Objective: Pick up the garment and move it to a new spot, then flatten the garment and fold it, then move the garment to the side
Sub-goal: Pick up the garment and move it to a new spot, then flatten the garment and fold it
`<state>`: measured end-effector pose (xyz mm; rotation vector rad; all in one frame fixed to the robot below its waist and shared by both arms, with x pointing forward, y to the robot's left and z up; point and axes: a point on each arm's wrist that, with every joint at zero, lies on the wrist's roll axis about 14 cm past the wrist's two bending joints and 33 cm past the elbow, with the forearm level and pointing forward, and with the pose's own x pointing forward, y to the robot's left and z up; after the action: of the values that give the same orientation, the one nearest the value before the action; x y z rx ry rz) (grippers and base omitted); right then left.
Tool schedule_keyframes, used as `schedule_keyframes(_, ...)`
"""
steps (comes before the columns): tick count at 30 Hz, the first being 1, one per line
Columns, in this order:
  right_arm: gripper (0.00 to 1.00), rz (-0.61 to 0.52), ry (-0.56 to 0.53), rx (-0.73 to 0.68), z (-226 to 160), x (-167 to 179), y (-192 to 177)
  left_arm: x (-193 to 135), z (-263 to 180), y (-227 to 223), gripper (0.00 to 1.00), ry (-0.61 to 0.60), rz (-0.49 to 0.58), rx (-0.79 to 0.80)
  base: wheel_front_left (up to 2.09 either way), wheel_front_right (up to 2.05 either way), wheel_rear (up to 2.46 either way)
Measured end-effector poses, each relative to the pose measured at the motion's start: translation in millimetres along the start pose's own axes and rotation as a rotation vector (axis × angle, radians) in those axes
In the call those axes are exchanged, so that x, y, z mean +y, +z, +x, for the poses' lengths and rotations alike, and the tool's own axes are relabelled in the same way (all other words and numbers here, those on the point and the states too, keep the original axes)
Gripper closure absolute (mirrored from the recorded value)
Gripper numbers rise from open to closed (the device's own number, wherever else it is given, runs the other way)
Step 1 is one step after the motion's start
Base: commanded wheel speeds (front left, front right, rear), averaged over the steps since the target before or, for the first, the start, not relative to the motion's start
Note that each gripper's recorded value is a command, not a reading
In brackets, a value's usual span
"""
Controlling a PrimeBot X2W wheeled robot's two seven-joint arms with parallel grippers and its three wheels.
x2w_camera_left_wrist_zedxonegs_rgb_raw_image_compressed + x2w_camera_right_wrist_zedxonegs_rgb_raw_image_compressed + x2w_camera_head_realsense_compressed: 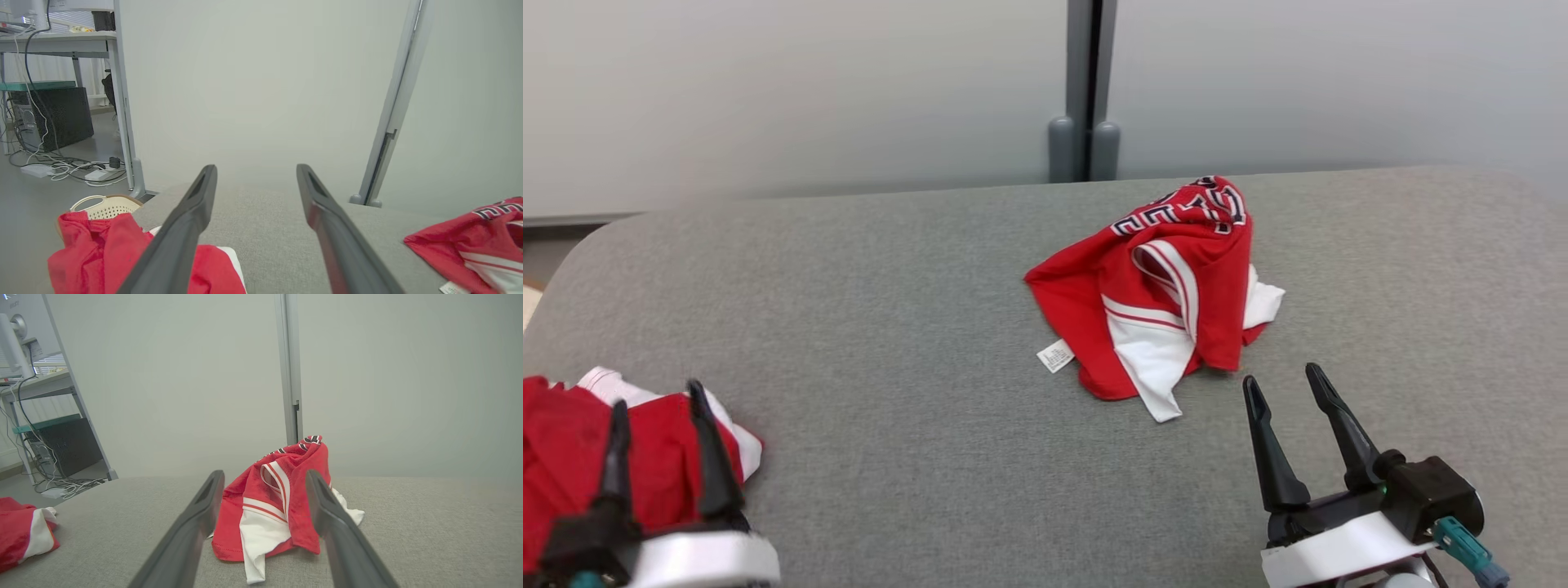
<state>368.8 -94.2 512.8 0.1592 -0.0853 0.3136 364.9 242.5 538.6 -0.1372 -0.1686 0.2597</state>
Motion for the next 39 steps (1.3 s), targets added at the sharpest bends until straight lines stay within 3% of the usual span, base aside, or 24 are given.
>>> schedule_keyframes(3, 0.00, -0.012, -0.045, -0.011, -9, -13, 5, -19, -17, -12, 0.00, -0.074, 0.075, 0.024, 0.00, 0.00, 0.00)
schedule_keyframes(10, 0.00, -0.029, -0.087, 0.004, -33, -19, 1, -67, -62, -47, 0.00, -0.256, 0.104, 0.132, 0.00, 0.00, 0.00)
schedule_keyframes(32, 0.00, -0.031, -0.066, 0.063, -36, -13, -18, -80, -75, -60, 0.00, -0.284, 0.110, 0.174, 0.00, 0.00, 0.00)
schedule_keyframes(39, 0.00, -0.062, -0.034, 0.145, -12, -15, -41, -84, -72, -69, 0.00, -0.298, 0.104, 0.199, 0.00, 0.00, 0.00)
